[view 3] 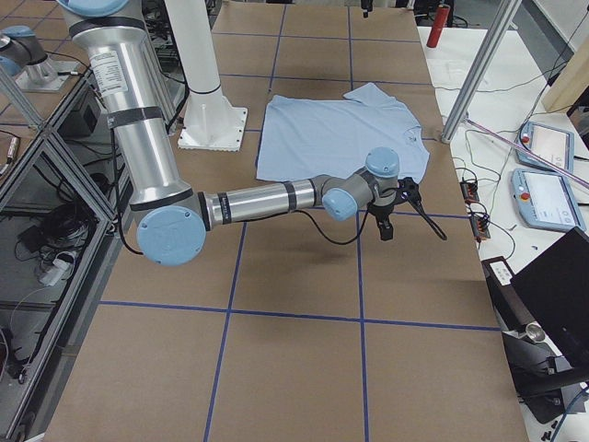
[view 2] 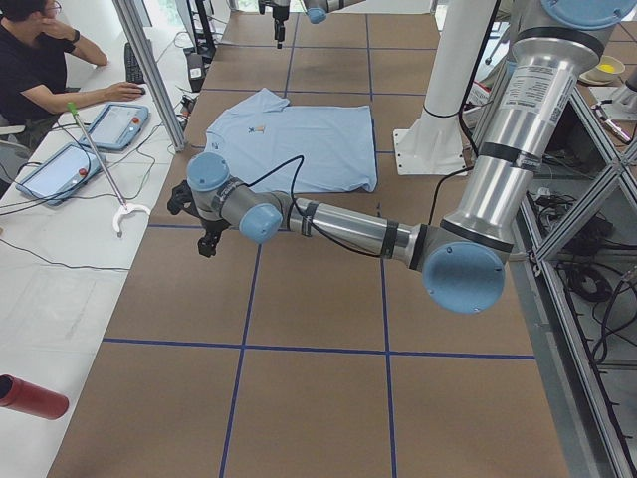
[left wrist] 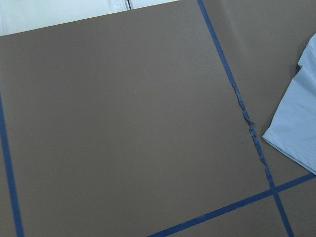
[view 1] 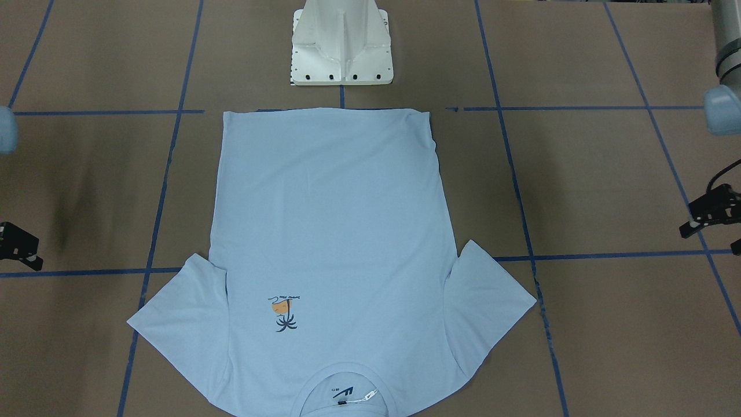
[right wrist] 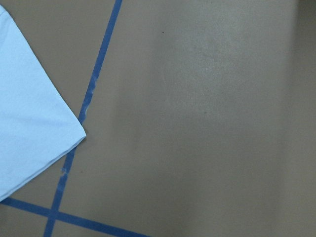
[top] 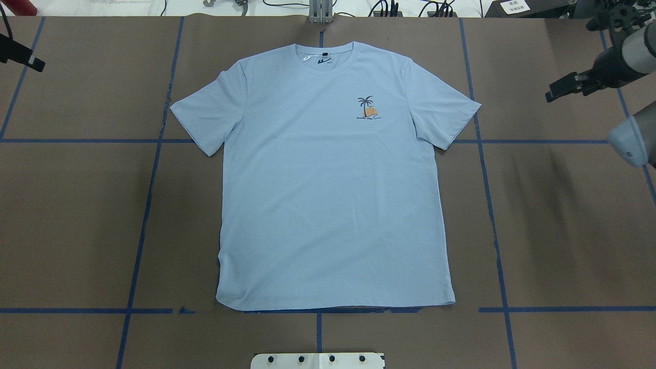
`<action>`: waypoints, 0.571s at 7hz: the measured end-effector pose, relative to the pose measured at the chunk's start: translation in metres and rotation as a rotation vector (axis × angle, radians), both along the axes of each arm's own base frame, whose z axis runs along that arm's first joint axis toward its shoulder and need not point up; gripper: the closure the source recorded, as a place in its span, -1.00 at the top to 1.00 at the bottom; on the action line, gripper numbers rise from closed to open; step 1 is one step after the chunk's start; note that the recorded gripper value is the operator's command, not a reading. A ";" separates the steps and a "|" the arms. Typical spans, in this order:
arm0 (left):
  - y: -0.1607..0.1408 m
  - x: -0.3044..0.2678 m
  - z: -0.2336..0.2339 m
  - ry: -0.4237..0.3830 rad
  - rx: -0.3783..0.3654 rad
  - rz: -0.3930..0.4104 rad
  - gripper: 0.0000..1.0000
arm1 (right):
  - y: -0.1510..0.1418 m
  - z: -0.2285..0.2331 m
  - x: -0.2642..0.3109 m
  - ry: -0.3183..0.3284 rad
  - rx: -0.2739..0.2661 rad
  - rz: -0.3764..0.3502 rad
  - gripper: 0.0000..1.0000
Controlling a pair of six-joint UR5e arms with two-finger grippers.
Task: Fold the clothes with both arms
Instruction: 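Move the right gripper toward the sleeve nearest it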
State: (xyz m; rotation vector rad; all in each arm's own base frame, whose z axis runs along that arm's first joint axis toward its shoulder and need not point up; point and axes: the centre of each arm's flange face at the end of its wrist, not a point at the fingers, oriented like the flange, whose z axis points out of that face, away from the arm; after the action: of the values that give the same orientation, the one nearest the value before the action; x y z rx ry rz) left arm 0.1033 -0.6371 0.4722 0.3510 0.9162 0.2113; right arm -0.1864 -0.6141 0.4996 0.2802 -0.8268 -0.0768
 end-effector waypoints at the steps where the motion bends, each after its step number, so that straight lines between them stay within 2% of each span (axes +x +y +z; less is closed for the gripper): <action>1: -0.004 0.012 -0.007 -0.028 0.024 -0.018 1.00 | -0.008 -0.016 -0.041 0.010 -0.014 0.051 1.00; 3: -0.006 0.018 -0.017 -0.041 0.065 -0.040 1.00 | -0.025 -0.028 -0.107 0.018 0.014 0.085 1.00; 4: -0.007 0.019 -0.020 -0.040 0.073 -0.043 1.00 | -0.035 -0.029 -0.128 0.011 0.009 0.090 1.00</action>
State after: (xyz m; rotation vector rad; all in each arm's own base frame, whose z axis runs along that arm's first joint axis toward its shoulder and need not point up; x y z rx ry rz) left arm 0.1221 -0.6444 0.4522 0.4316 0.8619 0.2121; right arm -0.3143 -0.6487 0.4704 0.3247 -0.8017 0.0021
